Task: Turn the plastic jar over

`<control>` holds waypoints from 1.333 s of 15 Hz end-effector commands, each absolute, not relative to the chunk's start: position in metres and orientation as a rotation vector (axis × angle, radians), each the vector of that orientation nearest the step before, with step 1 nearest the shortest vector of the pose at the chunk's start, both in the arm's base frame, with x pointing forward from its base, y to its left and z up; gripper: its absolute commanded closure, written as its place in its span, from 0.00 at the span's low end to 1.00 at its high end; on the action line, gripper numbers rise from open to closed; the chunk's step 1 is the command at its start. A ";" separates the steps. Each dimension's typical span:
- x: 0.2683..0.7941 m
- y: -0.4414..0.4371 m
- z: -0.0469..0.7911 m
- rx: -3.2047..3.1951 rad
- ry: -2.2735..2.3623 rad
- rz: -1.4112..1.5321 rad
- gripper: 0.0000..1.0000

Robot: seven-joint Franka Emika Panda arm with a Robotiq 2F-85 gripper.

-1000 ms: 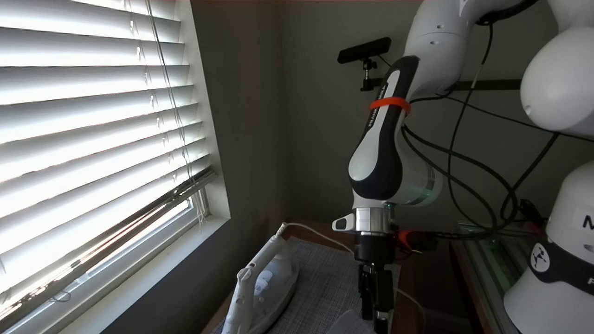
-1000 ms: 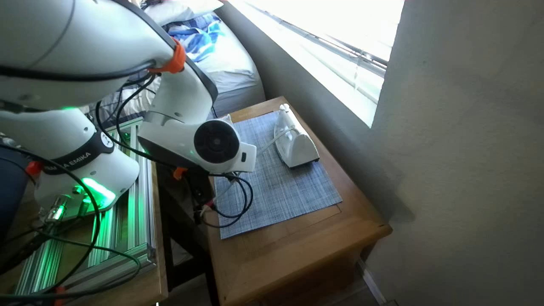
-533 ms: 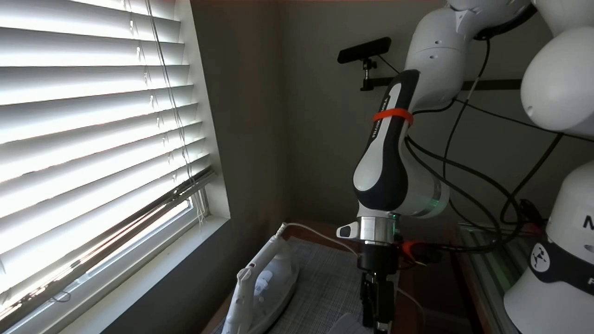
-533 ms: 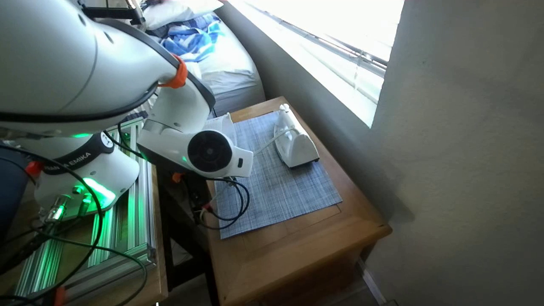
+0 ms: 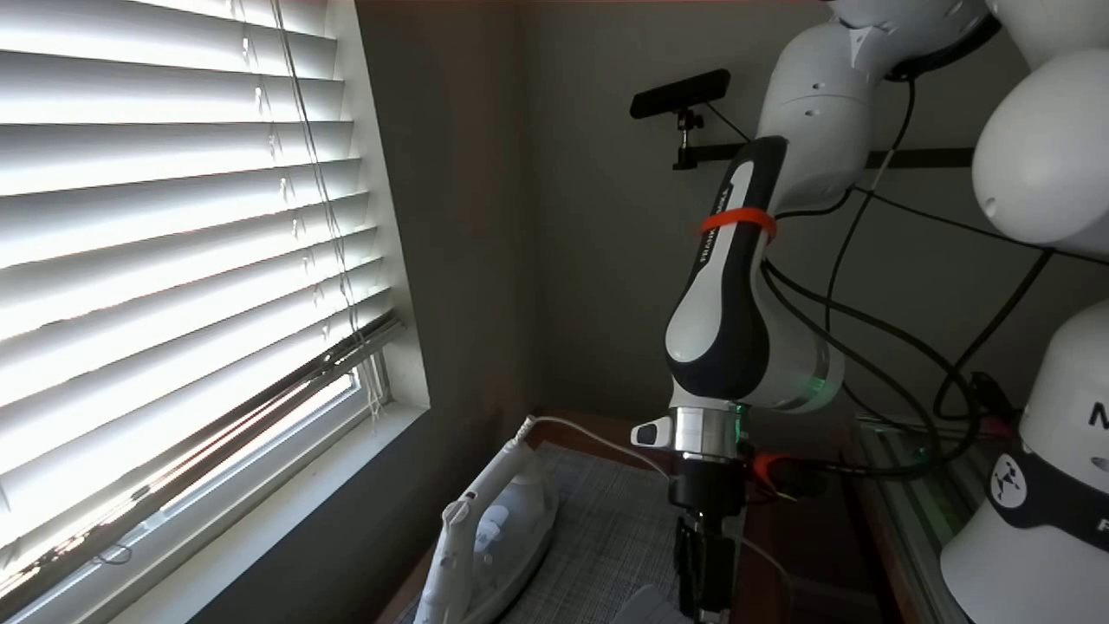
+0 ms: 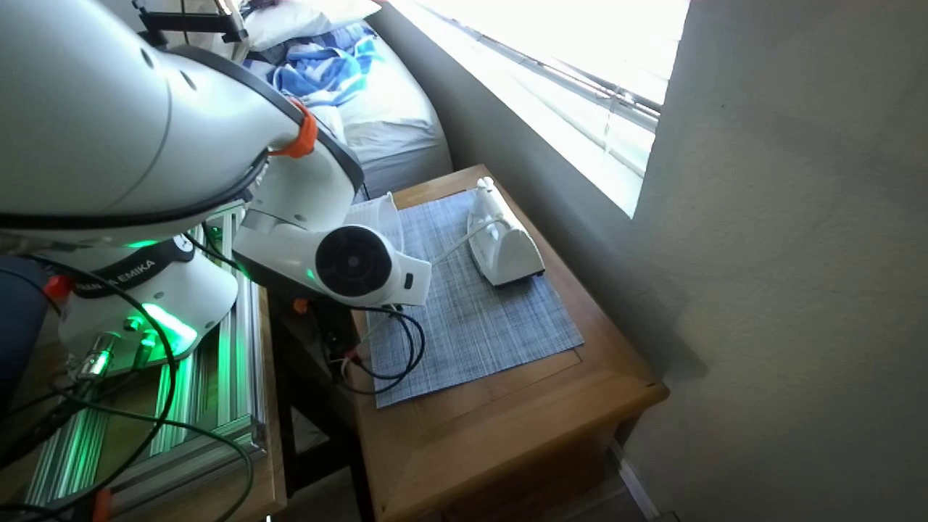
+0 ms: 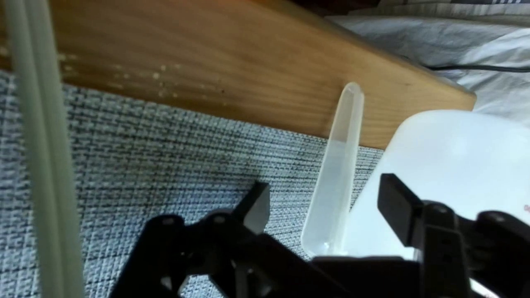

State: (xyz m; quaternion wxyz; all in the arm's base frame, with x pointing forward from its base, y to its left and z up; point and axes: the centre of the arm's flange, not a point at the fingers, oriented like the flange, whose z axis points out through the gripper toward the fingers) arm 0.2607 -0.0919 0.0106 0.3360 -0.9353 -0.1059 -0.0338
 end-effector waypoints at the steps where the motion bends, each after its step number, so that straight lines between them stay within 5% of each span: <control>1: 0.241 -0.076 0.024 -2.453 -0.256 -0.089 0.20; 2: 0.241 -0.075 0.024 -2.452 -0.254 -0.087 0.18; 5: 0.243 -0.076 0.024 -2.450 -0.248 -0.083 0.38; 7: 0.244 -0.076 0.025 -2.449 -0.243 -0.081 0.39; 8: 0.244 -0.075 0.025 -2.450 -0.241 -0.080 0.37; 9: 0.245 -0.075 0.025 -2.448 -0.240 -0.079 0.14; 12: 0.247 -0.070 0.026 -2.436 -0.239 -0.077 0.02; 15: 0.249 -0.067 0.026 -2.435 -0.235 -0.068 0.00; 16: 0.250 -0.067 0.025 -2.437 -0.233 -0.064 0.24; 18: 0.250 -0.068 0.024 -2.440 -0.226 -0.059 0.27; 20: 0.250 -0.069 0.024 -2.443 -0.219 -0.055 0.43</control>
